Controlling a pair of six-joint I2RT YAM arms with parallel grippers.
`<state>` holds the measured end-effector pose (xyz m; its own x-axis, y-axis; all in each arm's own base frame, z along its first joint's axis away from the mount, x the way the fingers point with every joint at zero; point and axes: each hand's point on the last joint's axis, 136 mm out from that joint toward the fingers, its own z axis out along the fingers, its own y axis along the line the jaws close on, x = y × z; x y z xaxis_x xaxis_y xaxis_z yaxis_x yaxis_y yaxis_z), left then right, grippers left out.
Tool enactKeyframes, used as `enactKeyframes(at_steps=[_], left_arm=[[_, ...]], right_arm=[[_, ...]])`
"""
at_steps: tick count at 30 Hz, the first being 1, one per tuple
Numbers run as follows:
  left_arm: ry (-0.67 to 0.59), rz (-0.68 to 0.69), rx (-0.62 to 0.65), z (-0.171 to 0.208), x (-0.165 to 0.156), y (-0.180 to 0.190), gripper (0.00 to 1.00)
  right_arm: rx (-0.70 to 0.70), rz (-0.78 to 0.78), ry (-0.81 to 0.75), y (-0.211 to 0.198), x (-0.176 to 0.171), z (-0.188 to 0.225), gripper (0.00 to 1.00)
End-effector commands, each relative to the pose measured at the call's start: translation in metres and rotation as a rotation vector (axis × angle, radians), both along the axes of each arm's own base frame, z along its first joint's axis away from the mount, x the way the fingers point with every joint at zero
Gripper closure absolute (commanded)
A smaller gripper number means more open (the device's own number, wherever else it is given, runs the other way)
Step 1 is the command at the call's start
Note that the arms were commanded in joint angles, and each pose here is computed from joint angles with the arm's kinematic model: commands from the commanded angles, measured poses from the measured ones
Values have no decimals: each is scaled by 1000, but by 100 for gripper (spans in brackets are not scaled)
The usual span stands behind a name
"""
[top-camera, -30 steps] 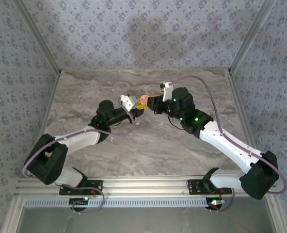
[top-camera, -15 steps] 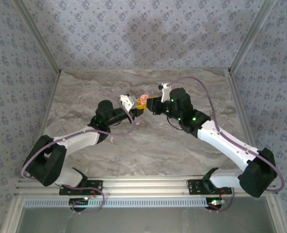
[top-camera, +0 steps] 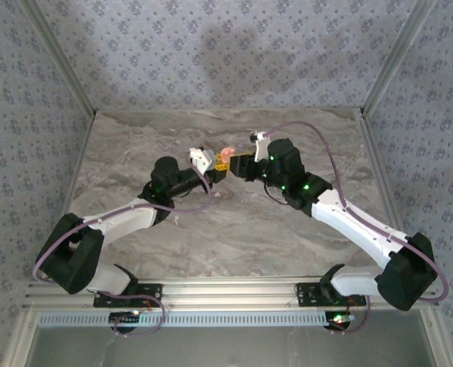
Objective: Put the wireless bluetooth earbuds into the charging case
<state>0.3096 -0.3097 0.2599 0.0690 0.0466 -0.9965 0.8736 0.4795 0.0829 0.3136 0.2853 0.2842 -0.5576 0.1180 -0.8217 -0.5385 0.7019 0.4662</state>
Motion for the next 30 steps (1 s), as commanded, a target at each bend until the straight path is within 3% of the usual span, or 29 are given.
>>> enactKeyframes(at_steps=[1, 7, 14, 30], left_arm=[[-99, -20, -49, 39, -5, -3, 88], [-89, -15, -38, 34, -4, -3, 88], [-86, -20, -29, 32, -6, -3, 88], [-84, -33, -24, 31, -9, -4, 88]], right_arm=[[-24, -1, 12, -3, 1, -2, 60], [31, 20, -36, -10, -5, 26, 49], [102, 44, 4, -23, -10, 42, 46], [166, 186, 142, -6, -2, 37, 62]])
